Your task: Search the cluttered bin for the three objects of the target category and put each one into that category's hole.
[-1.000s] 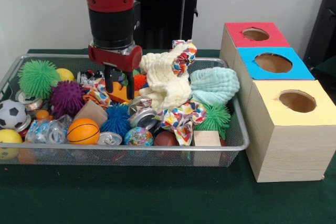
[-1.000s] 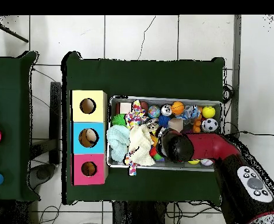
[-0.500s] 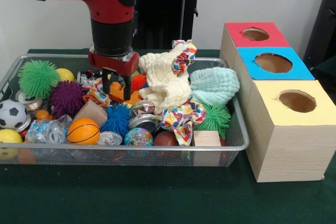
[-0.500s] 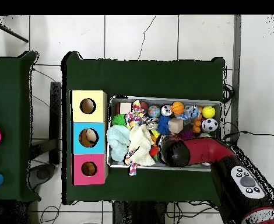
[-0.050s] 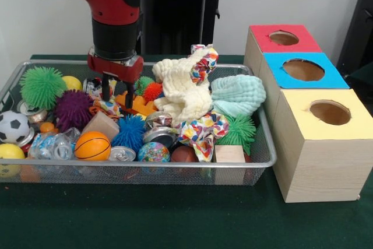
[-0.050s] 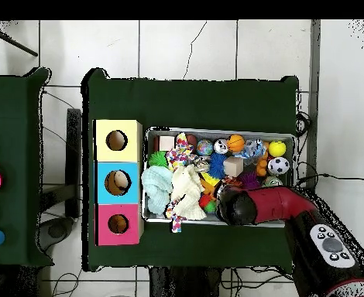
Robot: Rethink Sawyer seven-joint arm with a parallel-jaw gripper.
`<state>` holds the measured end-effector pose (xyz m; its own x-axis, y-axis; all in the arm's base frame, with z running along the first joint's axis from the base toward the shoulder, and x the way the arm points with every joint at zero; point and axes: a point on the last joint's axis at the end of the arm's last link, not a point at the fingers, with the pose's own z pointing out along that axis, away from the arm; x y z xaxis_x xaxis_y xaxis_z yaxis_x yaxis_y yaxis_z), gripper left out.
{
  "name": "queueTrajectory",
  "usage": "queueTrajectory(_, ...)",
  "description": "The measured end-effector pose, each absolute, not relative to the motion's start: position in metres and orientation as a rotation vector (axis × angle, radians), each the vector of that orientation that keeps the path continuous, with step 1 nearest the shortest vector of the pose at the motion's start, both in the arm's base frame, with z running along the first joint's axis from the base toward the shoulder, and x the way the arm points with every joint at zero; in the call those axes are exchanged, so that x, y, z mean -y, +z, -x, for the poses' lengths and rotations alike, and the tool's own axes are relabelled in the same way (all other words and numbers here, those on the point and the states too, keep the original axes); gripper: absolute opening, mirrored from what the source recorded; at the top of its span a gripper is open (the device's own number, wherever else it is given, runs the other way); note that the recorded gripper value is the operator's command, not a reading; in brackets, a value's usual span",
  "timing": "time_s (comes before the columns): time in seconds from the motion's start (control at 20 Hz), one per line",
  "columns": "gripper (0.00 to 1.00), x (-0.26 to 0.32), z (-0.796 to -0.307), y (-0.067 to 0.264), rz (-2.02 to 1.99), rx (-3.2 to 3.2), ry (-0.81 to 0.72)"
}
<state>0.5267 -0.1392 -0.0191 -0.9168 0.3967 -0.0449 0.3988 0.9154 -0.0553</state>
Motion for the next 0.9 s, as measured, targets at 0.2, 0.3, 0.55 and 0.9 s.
queueTrajectory(0.2,1.0,0.144,-0.528,-0.02,-0.63,-3.037,-0.107)
queueTrajectory(0.3,1.0,0.147,-0.529,-0.022,-0.617,-3.034,-0.118)
queueTrajectory(0.55,1.0,0.154,-0.536,-0.026,-0.591,-3.016,-0.134)
queueTrajectory(0.9,1.0,0.157,-0.541,-0.026,-0.586,-2.993,-0.129)
